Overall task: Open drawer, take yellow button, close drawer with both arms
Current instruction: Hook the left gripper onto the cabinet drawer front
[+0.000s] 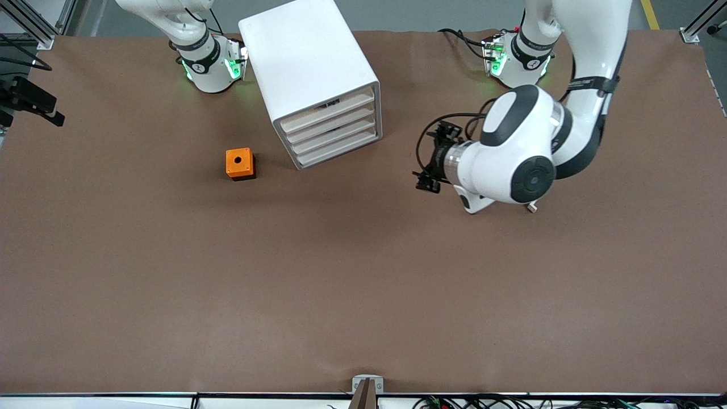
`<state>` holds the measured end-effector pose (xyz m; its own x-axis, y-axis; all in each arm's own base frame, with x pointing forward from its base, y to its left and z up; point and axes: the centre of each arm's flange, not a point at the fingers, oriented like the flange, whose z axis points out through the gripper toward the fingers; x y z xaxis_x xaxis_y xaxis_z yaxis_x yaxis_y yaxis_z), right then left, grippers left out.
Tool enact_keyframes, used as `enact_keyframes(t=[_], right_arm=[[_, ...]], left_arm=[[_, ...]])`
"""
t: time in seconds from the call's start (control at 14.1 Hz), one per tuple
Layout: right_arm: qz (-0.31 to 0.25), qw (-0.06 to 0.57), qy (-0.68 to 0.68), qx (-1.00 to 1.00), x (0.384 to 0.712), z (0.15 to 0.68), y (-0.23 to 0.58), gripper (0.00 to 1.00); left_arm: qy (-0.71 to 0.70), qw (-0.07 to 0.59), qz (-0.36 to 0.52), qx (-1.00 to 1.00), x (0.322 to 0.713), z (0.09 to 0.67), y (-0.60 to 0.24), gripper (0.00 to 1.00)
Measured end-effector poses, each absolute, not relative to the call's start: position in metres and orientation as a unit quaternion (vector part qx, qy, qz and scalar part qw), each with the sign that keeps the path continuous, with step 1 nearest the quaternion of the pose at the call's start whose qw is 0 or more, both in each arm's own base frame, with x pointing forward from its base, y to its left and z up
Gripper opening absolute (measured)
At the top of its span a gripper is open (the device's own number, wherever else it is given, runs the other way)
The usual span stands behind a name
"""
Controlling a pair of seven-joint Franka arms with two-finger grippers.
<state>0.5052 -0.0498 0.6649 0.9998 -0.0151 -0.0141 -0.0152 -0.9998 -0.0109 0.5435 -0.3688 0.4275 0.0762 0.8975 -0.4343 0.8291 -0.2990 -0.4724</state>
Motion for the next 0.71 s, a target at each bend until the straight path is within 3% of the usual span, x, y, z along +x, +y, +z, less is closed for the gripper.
enact_keyframes(t=[0.36, 0.71], right_arm=[[0.007, -0.003, 0.006, -1.0, 0.505, 0.665, -0.049, 1.0], [0.005, -0.003, 0.006, -1.0, 0.505, 0.667, -0.049, 1.0]], left_arm=[[-0.648, 0.119, 0.392, -0.642, 0.509, 0.406, -0.424, 1.0], [-0.692, 0.207, 0.509, -0.468, 0.506, 0.325, -0.453, 1.0]])
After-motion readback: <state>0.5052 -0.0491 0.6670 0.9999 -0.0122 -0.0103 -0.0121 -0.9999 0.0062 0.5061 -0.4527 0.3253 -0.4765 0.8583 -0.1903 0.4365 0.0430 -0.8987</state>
